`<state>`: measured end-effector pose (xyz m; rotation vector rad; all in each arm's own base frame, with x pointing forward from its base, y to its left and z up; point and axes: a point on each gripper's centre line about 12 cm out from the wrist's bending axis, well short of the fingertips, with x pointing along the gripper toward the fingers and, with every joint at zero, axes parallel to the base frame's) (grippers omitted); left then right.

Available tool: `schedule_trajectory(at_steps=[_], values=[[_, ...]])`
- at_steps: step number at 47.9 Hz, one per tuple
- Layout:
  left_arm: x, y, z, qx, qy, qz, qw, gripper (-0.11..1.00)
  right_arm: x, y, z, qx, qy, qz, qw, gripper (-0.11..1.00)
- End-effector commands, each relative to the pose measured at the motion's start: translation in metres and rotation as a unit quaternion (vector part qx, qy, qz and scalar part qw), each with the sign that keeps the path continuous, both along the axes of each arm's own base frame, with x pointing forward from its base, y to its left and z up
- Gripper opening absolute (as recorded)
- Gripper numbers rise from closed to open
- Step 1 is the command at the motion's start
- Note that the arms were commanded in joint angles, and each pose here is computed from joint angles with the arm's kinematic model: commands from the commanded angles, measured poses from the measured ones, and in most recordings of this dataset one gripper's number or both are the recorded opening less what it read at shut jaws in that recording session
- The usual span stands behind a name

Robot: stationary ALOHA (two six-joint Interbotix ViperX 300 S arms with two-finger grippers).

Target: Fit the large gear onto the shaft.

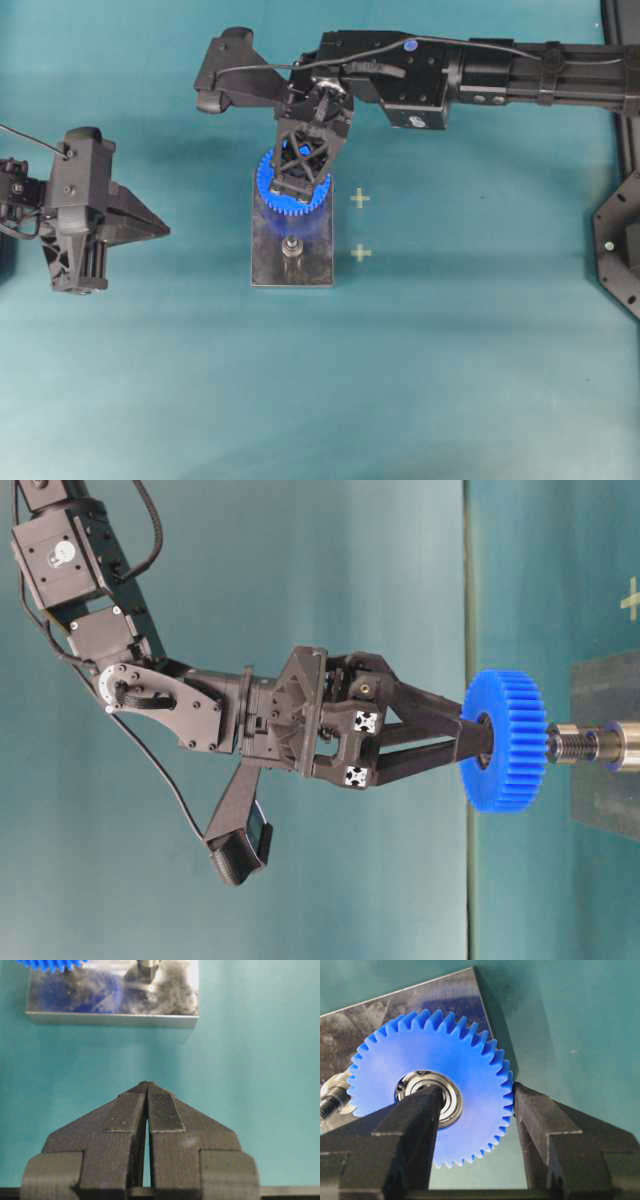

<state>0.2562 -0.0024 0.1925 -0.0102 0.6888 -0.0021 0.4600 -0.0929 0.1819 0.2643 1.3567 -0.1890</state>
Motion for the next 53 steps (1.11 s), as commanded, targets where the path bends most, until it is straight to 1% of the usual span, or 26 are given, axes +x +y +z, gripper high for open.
schedule_trajectory(at_steps=[1,7,14,23,28,30,33,35,46,53], values=[[0.003,0.000,0.005,0.001,-0.011,-0.001,0.9999,0.00,0.003,-0.003,0.021,-0.006,-0.026,-0.001,0.9996,0.50],[0.002,0.000,0.005,0.001,-0.012,-0.001,0.9999,0.00,0.003,-0.003,0.019,-0.004,-0.024,-0.002,0.9997,0.50],[0.005,-0.001,0.008,0.000,-0.031,-0.001,0.9995,0.00,0.003,-0.004,0.018,-0.004,-0.023,-0.003,0.9997,0.50],[0.003,-0.001,0.004,-0.001,-0.029,-0.001,0.9996,0.00,0.003,-0.005,0.018,-0.003,-0.023,-0.006,0.9997,0.50],[0.003,-0.001,0.004,-0.004,-0.028,0.002,0.9996,0.00,0.003,-0.007,0.017,-0.002,-0.022,-0.013,0.9997,0.50],[0.003,-0.001,0.004,-0.004,-0.028,0.002,0.9996,0.00,0.003,-0.007,0.015,-0.001,-0.019,-0.013,0.9997,0.56],[0.003,-0.001,0.004,-0.005,-0.028,0.002,0.9996,0.00,0.002,-0.007,0.015,-0.001,-0.017,-0.013,0.9998,0.68],[0.003,-0.001,0.004,-0.004,-0.028,0.002,0.9996,0.00,0.002,-0.007,0.015,-0.001,-0.017,-0.013,0.9998,0.72],[0.003,-0.001,0.004,-0.004,-0.028,0.002,0.9996,0.00,0.003,-0.007,0.020,-0.002,-0.023,-0.013,0.9996,0.71],[0.002,-0.001,0.004,-0.005,-0.029,0.002,0.9996,0.00,0.005,0.003,0.024,0.000,-0.017,-0.001,0.9999,0.71]])
